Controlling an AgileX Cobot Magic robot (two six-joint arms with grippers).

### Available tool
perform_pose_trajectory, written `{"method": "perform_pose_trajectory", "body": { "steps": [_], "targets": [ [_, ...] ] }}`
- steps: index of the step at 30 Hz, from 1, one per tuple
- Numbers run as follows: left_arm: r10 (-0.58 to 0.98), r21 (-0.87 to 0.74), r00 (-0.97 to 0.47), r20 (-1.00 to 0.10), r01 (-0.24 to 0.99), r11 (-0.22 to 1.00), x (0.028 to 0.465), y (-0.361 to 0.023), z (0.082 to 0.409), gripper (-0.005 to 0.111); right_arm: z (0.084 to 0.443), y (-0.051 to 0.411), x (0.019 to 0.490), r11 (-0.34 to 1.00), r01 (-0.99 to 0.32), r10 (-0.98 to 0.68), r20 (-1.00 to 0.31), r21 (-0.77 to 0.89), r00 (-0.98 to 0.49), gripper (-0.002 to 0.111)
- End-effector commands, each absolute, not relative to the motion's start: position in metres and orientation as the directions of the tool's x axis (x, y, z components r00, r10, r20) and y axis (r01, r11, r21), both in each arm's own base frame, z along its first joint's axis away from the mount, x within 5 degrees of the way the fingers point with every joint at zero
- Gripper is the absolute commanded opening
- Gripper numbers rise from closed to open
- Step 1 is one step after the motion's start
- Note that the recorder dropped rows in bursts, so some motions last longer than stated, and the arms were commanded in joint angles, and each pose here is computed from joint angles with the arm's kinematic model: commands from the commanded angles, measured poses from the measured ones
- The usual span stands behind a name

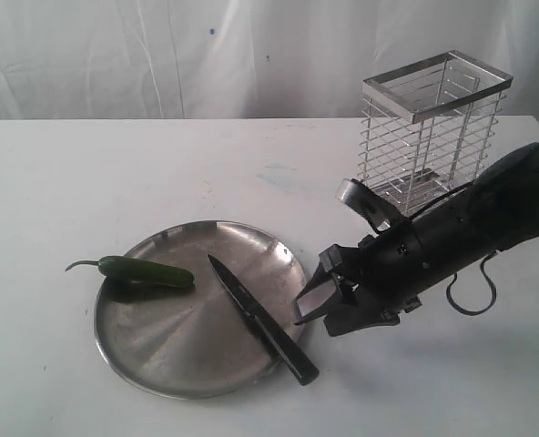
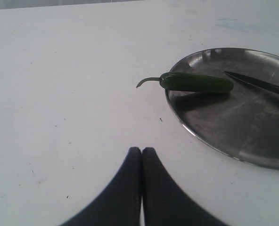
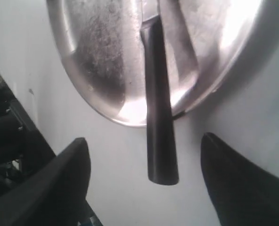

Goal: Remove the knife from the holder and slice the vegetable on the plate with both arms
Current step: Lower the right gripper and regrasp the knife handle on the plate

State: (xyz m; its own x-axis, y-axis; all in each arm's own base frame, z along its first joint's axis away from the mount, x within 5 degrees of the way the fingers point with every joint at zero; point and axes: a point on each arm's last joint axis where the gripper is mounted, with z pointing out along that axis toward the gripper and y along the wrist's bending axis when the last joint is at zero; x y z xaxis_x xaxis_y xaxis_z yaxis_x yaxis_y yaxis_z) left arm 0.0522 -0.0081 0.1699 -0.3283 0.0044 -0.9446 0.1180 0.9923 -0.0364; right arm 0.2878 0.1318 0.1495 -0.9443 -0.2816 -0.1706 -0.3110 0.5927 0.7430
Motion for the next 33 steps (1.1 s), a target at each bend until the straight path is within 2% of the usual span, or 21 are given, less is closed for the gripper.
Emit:
{"method": "perform_pose_trajectory", "body": {
  "steps": [1,16,23,33],
  "targets": [
    [0.001,-0.039,-0.326,-0.945,0.115,0.993,0.052,-0.008,0.169,0.000,0.148,0.136,0.289,0.548,-0.317,-0.303,-0.169,0.774,-0.938,0.063],
    [0.001,-0.039,-0.326,-0.945,0.115,0.993,0.052,-0.008,0.169,0.000,0.126,0.148,0.280,0.546,-0.308,-0.385,-0.093,0.779,-0.918,0.063],
    [0.001,-0.039,-0.326,-0.945,0.115,0.993,0.052,-0.008,0.169,0.000,0.111,0.148,0.281,0.558,-0.269,-0.381,-0.046,0.785,-0.923,0.063],
    [0.001,-0.039,-0.326,-0.945,0.115,0.993,0.052,-0.008,0.169,0.000,0.111,0.149,0.282,0.559,-0.258,-0.363,-0.047,0.788,-0.931,0.063]
  ]
}}
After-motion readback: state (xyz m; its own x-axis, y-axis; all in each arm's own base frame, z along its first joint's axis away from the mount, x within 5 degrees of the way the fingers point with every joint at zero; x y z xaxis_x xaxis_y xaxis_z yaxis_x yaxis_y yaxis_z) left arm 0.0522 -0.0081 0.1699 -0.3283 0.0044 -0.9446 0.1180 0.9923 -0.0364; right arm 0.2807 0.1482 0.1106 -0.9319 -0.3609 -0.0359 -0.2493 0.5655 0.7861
